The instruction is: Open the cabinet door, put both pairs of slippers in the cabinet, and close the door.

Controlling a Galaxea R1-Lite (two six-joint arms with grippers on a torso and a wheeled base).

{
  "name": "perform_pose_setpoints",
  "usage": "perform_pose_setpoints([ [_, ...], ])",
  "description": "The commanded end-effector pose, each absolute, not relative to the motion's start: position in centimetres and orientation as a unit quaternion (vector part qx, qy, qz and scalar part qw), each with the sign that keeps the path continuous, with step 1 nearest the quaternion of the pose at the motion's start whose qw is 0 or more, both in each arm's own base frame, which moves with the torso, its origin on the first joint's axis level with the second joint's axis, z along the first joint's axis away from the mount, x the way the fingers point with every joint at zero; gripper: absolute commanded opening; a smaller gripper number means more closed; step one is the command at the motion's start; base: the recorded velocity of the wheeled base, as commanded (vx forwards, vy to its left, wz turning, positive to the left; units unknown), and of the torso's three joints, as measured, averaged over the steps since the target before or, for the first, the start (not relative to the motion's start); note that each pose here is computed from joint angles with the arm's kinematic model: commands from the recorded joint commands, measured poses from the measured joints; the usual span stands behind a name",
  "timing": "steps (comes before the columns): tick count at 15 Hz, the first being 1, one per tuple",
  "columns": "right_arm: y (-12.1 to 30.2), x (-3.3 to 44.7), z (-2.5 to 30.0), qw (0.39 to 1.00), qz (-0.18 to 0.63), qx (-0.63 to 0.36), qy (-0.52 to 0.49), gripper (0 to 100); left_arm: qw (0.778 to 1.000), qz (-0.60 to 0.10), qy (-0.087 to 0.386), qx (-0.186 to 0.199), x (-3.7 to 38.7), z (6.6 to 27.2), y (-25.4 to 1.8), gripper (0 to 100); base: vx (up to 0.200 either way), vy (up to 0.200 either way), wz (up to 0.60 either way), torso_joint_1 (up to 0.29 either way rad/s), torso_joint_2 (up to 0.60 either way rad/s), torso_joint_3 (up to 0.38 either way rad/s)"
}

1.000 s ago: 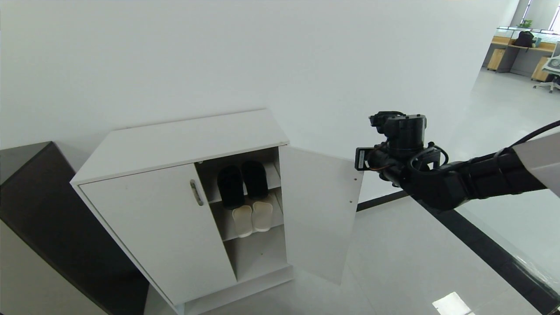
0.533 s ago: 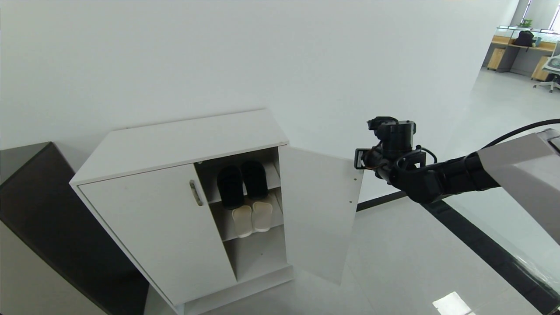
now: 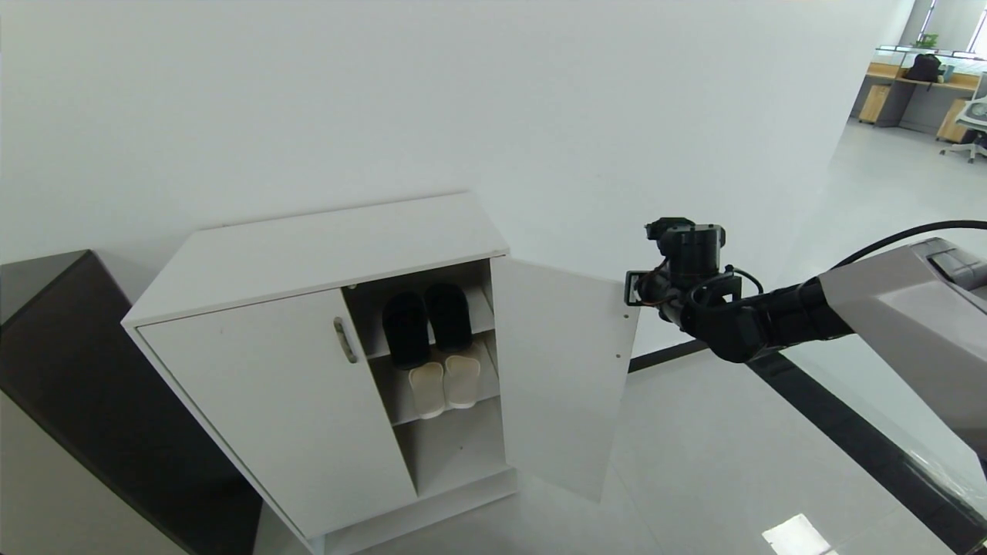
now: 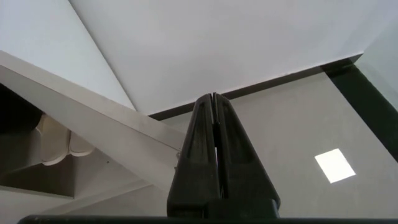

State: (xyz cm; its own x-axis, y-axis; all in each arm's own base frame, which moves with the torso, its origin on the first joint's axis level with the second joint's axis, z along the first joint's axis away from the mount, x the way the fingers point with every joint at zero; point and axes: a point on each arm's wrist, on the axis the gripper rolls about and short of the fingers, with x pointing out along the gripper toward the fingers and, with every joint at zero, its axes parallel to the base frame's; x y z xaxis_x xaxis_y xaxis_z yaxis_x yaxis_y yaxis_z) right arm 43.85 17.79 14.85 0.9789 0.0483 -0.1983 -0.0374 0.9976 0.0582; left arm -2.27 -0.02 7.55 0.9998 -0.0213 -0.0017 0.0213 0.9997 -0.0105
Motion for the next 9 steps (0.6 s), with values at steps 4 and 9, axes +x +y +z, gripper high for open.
perform_pose_setpoints([
  [4,18.2,43.4,14.7,0.994,0.027,0.024,0.106,0,1.000,-0.011,0.001,-0.005,-2.3,7.6,0.0,0,0.000,0.000,0.00,0.000,0.00,0.000],
  [9,20.7,39.9,15.2,0.991,0.066,0.016,0.118,0,1.000,-0.011,0.001,-0.005,-2.3,7.6,0.0,0,0.000,0.000,0.00,0.000,0.00,0.000],
])
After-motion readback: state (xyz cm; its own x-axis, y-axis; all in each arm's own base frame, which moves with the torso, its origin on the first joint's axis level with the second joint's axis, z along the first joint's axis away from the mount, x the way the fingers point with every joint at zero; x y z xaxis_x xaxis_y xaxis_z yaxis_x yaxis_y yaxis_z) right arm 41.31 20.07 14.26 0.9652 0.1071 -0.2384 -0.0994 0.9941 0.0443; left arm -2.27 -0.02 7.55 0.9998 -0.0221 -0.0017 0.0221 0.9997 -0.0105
